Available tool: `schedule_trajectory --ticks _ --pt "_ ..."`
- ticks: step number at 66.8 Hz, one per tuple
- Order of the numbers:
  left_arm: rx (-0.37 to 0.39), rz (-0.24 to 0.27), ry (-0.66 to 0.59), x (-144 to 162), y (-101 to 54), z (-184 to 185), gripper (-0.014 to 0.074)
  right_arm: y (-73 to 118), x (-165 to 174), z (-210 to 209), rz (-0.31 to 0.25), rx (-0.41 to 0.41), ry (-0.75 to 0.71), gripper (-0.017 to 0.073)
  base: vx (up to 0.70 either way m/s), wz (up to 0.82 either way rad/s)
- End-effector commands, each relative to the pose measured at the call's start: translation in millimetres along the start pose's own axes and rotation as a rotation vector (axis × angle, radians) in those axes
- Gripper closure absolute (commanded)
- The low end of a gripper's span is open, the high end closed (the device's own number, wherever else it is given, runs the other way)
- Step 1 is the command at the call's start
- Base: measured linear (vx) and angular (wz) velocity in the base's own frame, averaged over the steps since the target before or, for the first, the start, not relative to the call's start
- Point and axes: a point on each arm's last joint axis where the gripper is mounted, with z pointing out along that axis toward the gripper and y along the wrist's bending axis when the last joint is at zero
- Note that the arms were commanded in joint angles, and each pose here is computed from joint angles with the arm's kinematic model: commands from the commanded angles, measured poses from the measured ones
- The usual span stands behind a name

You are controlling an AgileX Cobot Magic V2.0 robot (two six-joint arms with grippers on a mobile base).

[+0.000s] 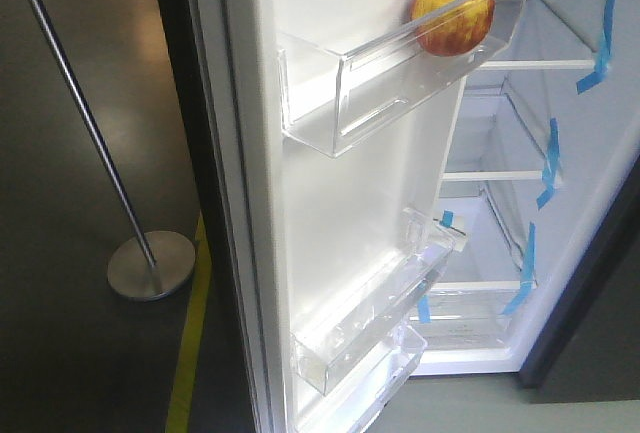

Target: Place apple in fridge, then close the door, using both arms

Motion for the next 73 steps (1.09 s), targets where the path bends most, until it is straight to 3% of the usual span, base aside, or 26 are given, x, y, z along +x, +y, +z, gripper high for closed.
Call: schedule_trajectory --ticks 1,6,11,17,26,36,41,48,61,67,73 --pt "-0.009 -0.006 0.029 -13.0 -16.8 28.1 0.0165 -5.6 -10.4 3.4 -0.003 0.036 -0.068 0.0563 0.00 0.00" --pt "-0.022 0.034 0.061 -18.8 -24.0 49.0 0.0176 -5.7 -10.5 3.4 -0.003 0.037 -0.069 0.0563 0.00 0.00" --pt "-0.030 0.019 0.107 -21.9 -27.9 75.9 0.0192 -5.8 -10.8 3.4 -0.003 0.038 -0.072 0.0563 0.00 0.00" --pt "-0.015 0.046 0.168 -24.3 -33.7 106.5 0.0202 -6.5 -12.0 3.3 -0.003 0.046 -0.085 0.0563 0.00 0.00" --pt "0.018 0.014 0.267 -20.6 -32.1 156.6 0.0203 -7.1 -13.1 3.2 -0.002 0.052 -0.098 0.0563 0.00 0.00" --pt "0.061 -0.118 0.306 -16.8 -24.5 203.3 0.0203 -7.0 -13.1 3.2 -0.002 0.051 -0.097 0.0563 0.00 0.00" --pt "0.075 -0.207 0.314 -13.8 -17.0 225.4 0.0203 -7.0 -13.1 3.2 -0.002 0.051 -0.097 0.0563 0.00 0.00" --pt "0.120 -0.275 0.362 -7.2 -9.7 252.6 0.0203 -6.9 -13.1 3.2 -0.001 0.051 -0.098 0.0563 0.00 0.00" --pt "0.254 -0.371 0.522 8.4 -3.3 292.7 0.0203 -6.9 -13.1 3.2 -0.001 0.051 -0.098 0.0563 0.00 0.00" --pt "0.281 -0.379 0.566 16.0 -1.6 306.2 0.0203 -6.9 -13.1 3.2 -0.001 0.051 -0.098 0.0563 0.00 0.00" --pt "0.317 -0.382 0.601 24.6 -9.7 313.9 0.0203 -6.9 -13.1 3.2 -0.001 0.051 -0.098 0.0563 0.00 0.00"
